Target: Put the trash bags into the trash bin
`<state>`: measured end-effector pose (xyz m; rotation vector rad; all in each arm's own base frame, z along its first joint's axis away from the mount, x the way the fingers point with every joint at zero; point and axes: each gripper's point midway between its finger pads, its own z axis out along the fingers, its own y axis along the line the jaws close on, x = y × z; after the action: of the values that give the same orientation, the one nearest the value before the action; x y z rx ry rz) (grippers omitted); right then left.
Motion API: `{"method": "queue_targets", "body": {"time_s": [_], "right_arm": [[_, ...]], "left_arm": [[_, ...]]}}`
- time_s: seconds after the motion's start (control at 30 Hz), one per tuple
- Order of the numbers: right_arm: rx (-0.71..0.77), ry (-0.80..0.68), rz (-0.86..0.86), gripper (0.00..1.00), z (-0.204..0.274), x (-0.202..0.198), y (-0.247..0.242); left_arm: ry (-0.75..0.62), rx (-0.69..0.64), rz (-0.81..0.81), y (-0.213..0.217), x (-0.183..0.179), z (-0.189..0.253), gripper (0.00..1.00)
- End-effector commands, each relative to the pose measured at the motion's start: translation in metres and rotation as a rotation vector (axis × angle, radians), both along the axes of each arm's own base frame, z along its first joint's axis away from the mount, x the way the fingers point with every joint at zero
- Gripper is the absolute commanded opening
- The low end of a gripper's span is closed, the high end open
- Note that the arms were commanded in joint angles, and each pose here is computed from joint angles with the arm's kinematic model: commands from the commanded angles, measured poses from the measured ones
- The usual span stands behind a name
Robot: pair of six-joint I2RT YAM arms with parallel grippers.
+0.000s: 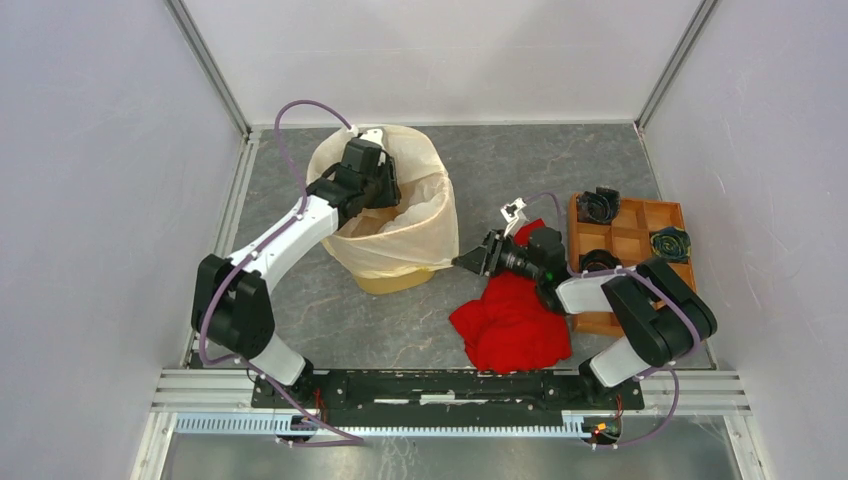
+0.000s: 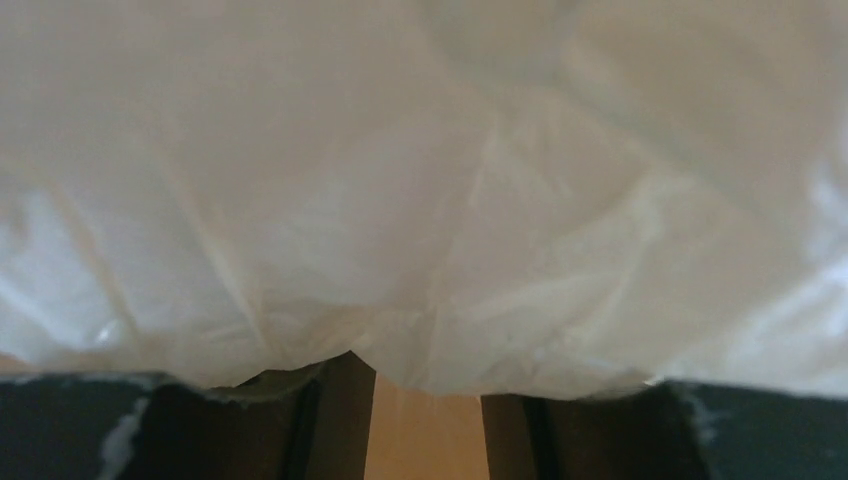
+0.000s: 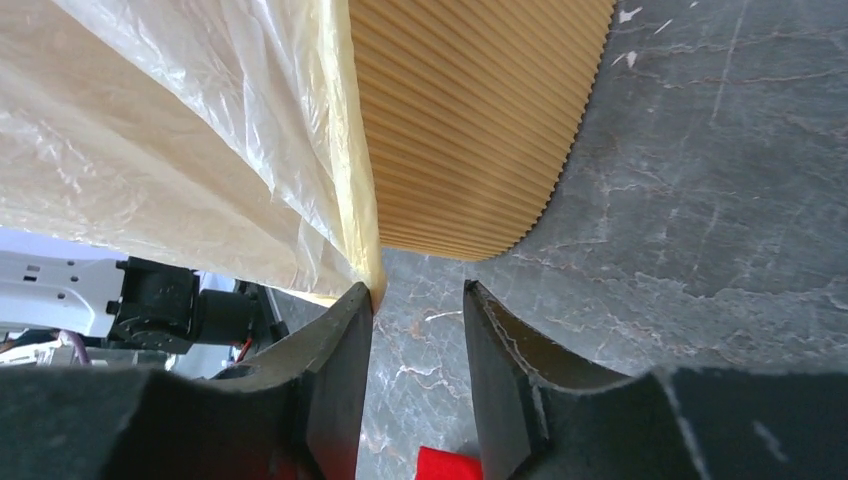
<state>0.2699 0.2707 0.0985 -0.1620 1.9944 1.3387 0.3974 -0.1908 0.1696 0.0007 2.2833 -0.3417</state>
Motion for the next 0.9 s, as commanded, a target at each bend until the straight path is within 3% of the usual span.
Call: {"method": "queue_targets", "body": {"time_s": [0.0, 0.17, 0.33, 0.43, 0.6, 0.87], "right_arm": [[-0.04, -0.088, 0.021, 0.5, 0.019, 0.003, 0.001], [-0.22, -0.181, -0.032, 0.78, 0.033, 0.016, -0.018], [-0.418, -0.26, -0.141, 0.98, 0.051, 0.027, -0.054], [-0.526, -0.309, -0.219, 0.98, 0.068, 0.031, -0.079], [-0.57, -0.382, -0.253, 0.98, 0.087, 0.024, -0.095], [-0.606, -0.37, -0.25, 0.98, 0.075, 0.014, -0.104]], "left_arm": [[-0.053, -0.023, -0.002, 0.001, -0.003, 0.024, 0.5], [-0.059, -0.001, -0.038, 0.003, -0.023, 0.046, 0.66], [-0.055, -0.006, -0.034, 0.009, -0.039, 0.046, 0.72], [-0.006, -0.004, -0.037, 0.006, -0.04, 0.027, 0.67], [0.043, -0.025, 0.035, 0.003, -0.03, -0.009, 0.54], [0.121, 0.014, 0.118, 0.009, -0.025, -0.072, 0.54]]}}
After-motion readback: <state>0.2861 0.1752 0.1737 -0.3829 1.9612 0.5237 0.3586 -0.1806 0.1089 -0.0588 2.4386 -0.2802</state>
